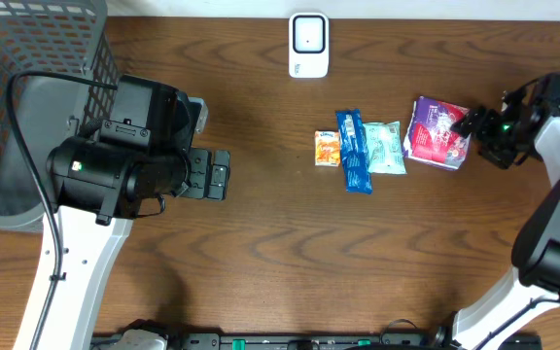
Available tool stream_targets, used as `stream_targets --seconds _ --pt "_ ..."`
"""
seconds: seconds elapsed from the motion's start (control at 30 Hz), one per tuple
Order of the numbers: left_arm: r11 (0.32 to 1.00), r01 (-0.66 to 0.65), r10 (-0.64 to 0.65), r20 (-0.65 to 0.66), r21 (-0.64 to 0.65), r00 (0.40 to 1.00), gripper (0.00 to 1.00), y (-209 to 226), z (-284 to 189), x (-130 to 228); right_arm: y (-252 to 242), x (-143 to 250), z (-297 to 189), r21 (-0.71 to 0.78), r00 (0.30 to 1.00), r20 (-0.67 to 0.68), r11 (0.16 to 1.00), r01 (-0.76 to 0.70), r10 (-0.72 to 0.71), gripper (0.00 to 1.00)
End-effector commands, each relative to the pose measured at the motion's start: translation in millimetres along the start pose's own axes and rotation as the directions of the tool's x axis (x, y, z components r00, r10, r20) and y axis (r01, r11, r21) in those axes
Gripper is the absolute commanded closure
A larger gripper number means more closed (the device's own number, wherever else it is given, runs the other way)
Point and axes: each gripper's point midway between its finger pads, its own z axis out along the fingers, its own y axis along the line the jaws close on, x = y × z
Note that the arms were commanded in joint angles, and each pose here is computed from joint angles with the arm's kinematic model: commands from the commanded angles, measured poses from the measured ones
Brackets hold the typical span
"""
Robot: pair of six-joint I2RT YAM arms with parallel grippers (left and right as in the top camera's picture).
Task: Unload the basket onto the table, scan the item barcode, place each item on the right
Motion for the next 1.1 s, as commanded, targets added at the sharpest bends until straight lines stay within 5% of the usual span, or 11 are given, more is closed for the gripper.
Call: stream_targets --seconds 0.0,0.17,0.27,0.5,0.8,1.07 --pt "1.000 0.006 -0.006 0.005 -0.014 1.000 0.02 3.3 -1.5 -1.9 -4.6 8.8 19.0 -0.025 0.999 -0.052 1.000 -0.014 0.013 0.25" --pt "1.000 0.006 -0.006 0.005 -0.014 1.000 0.02 3.3 -1.5 -1.9 -1.6 15.2 36.4 -0.090 0.996 -0.092 0.996 0.013 -0.021 0.61" --pt "1.000 0.006 -0.006 0.005 -0.014 1.000 0.02 3.3 -1.5 -1.9 8.0 18.0 35.1 -0.148 0.994 -0.105 0.989 0.016 -0.031 0.99" --pt "1.000 0.006 -0.006 0.005 -0.014 1.000 0.03 3.3 -1.5 -1.9 65.8 16.3 9.4 -0.425 0.992 -0.124 0.905 -0.017 -0.040 0.99" --pt "1.000 0.006 -0.006 0.005 -0.014 1.000 0.02 3.3 -1.5 -1.9 131.7 -9.0 -20.0 -0.406 0.999 -0.004 0.913 0.048 -0.054 0.99" --pt "1.000 0.006 -0.006 0.005 -0.014 1.000 0.02 3.3 -1.5 -1.9 240.6 -35.6 -39.6 -0.444 0.972 0.226 0.880 0.168 -0.072 0.99"
